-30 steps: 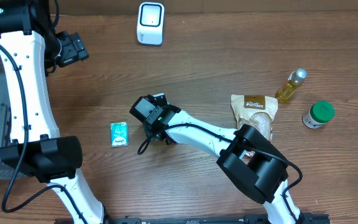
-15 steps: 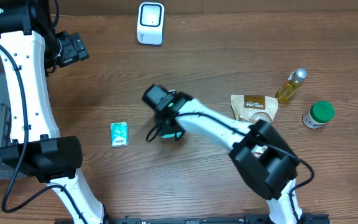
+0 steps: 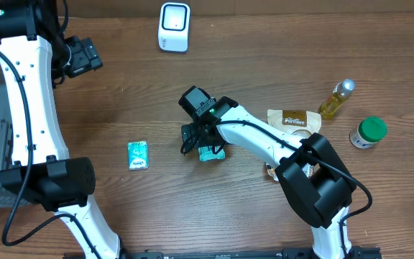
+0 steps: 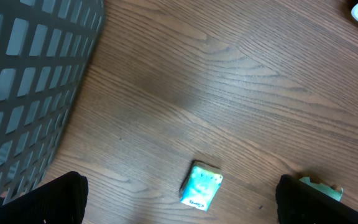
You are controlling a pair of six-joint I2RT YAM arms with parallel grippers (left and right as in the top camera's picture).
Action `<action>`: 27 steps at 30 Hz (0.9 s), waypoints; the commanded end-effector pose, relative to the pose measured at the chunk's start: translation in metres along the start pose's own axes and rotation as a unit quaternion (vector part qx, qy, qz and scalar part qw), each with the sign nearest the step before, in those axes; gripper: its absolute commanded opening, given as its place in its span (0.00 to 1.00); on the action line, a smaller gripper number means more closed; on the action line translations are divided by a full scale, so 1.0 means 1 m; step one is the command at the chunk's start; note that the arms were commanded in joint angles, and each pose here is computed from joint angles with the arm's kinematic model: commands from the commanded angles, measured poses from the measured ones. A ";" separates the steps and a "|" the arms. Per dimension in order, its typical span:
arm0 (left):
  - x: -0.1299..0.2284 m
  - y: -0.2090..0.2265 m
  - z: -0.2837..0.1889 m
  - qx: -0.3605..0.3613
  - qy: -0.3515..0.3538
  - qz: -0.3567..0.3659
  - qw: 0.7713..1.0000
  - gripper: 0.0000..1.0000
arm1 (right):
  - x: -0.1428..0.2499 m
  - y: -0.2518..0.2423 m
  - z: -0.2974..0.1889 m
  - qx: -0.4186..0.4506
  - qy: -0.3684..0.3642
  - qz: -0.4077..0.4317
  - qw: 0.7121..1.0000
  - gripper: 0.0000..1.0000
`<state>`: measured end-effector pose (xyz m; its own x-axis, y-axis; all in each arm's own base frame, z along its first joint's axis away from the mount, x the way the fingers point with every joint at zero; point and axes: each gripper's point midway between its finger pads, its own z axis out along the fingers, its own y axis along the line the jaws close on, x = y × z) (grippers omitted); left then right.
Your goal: Scan the item barcode
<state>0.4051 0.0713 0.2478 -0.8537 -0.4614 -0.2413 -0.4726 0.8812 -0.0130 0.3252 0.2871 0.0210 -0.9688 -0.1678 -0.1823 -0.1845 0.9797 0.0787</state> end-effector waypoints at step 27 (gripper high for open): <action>0.002 -0.001 -0.009 0.007 -0.006 0.002 1.000 1.00 | 0.010 -0.005 0.024 0.118 -0.042 -0.067 0.990 0.67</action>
<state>0.4051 0.0713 0.2478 -0.8537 -0.4614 -0.2413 -0.4726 0.8812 -0.0130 0.3247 0.2889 0.0137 -0.9128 -0.2857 -0.2917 -0.2510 0.9562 -0.1508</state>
